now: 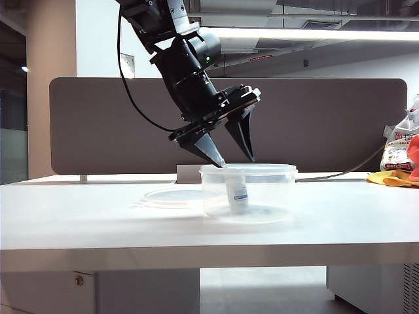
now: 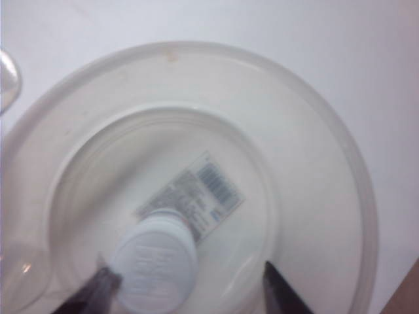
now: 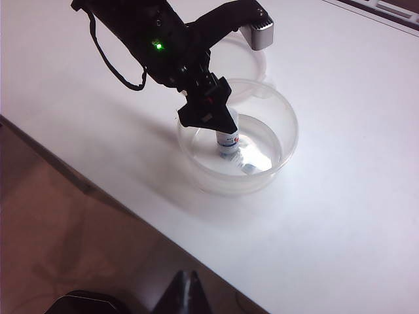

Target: Remove the lid of the round box, pick up the small white medicine bottle inside, and place it on the table.

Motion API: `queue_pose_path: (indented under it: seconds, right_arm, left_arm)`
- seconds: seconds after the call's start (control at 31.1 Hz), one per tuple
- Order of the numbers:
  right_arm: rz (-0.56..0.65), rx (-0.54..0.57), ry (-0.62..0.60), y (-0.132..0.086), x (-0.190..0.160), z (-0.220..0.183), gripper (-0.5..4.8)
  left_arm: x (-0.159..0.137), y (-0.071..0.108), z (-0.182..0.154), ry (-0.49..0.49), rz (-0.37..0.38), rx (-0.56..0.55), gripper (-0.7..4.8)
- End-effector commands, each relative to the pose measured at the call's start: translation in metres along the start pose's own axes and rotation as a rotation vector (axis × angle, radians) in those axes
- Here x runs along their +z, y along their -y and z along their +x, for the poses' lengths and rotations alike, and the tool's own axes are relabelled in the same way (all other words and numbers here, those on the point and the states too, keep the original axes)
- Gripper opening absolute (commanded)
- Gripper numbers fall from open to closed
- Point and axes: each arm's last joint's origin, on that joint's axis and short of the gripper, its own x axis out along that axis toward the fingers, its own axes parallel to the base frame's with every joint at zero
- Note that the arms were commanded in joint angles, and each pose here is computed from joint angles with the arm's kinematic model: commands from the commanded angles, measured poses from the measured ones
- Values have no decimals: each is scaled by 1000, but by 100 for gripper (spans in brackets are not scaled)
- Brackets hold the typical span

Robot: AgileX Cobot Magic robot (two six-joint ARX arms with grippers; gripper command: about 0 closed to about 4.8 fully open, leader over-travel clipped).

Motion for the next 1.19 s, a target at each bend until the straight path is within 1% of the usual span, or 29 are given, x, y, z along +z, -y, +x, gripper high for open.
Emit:
queue_pose_path:
  seconds: [0.03, 0.26, 0.35, 0.48, 0.58, 0.64, 0.8, 0.93, 1.19]
  right_arm:
    - [-5, 1, 4, 1, 2, 2, -8]
    - [-1, 3, -8, 1, 1, 5, -8]
    - [-1, 3, -8, 1, 1, 5, -8]
    - [-1, 3, -10, 1, 1, 5, -8]
    - [0, 3, -13, 1, 1, 5, -8]
    - [0, 3, -13, 1, 1, 5, -8]
    - [0, 3, -13, 1, 1, 5, -8]
    - [0, 3, -14, 1, 1, 5, -8]
    - [0, 3, -13, 1, 1, 5, -8]
  left_arm:
    - [2, 7, -1, 11, 35, -11, 312]
    - [4, 9, -4, 21, 39, -15, 312]
    - [13, 17, -13, 54, 65, -21, 312]
    - [20, 19, -19, 78, 63, -11, 311]
    - [17, 15, -16, 53, 70, 37, 311]
    - [16, 14, -15, 44, 73, 50, 311]
    - [13, 12, -7, 15, 72, 52, 311]
    - [8, 8, 7, -30, 59, 52, 311]
    - [7, 9, 11, -38, 62, 49, 308]
